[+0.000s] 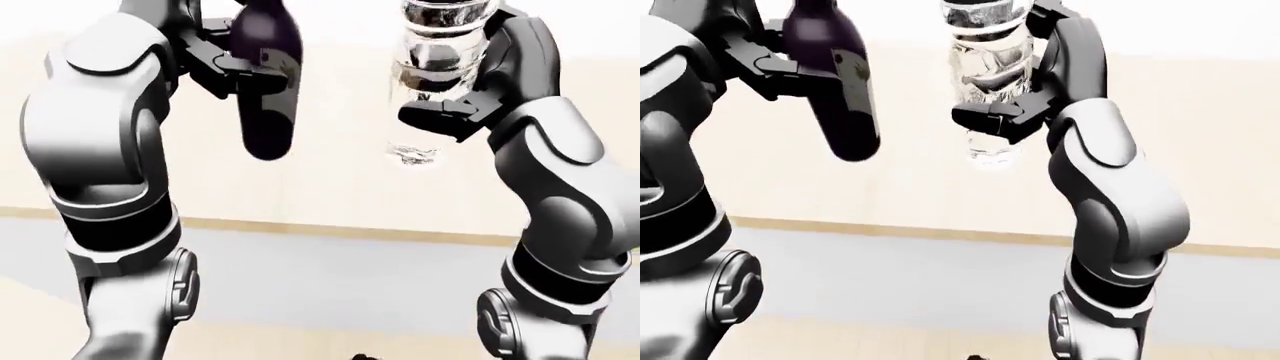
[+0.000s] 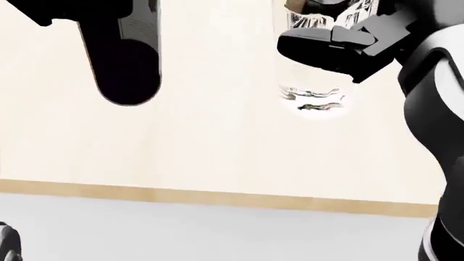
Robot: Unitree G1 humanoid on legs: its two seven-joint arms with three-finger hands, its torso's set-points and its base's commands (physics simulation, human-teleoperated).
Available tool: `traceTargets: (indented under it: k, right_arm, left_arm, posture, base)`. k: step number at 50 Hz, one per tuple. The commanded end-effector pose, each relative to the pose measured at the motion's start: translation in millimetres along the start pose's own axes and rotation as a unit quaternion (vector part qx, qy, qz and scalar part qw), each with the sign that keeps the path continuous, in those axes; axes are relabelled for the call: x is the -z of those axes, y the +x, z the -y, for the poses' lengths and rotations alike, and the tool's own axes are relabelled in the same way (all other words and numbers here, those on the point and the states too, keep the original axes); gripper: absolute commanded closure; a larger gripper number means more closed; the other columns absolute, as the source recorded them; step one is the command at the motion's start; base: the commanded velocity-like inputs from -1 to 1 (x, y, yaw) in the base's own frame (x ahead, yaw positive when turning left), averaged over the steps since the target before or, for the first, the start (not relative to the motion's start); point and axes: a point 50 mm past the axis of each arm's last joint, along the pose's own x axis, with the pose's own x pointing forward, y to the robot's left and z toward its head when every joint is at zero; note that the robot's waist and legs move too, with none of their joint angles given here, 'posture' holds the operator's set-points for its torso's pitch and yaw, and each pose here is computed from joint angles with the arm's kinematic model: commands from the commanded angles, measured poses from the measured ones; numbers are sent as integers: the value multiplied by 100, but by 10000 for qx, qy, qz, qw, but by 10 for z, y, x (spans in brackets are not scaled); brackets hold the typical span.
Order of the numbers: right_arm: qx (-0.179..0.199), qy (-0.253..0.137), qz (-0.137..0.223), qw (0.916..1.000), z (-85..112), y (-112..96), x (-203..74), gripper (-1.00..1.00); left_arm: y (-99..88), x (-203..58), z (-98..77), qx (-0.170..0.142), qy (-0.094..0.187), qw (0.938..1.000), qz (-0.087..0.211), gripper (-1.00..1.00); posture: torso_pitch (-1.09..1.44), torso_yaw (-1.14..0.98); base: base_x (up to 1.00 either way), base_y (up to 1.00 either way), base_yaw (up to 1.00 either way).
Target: Move the drinks to the dining counter.
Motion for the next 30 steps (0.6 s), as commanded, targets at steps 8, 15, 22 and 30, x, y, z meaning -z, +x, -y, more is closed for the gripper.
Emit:
traceTargets:
  k: [8, 15, 22, 30]
  right_arm:
    - [-142, -78, 448, 9989, -62, -20, -183, 100]
    - [-135, -107, 440, 9989, -65, -25, -182, 100]
    - [-133, -119, 441, 9989, -68, -26, -175, 100]
    - [-127, -133, 431, 9989, -64, -25, -165, 100]
  left_arm:
    - [-112, -243, -172, -380, 25, 9978, 545, 100]
    - [-121, -239, -183, -393, 21, 9978, 542, 100]
    - [-115, -219, -185, -396, 22, 9978, 535, 100]
    - [-116, -200, -175, -388, 17, 9979, 520, 100]
  posture:
    - [0, 0]
    - [0, 0]
    - [0, 0]
    - [0, 0]
  base:
    - [-95, 0, 0]
    - [-10, 0, 0]
    - [0, 0, 0]
    - [0, 0, 0]
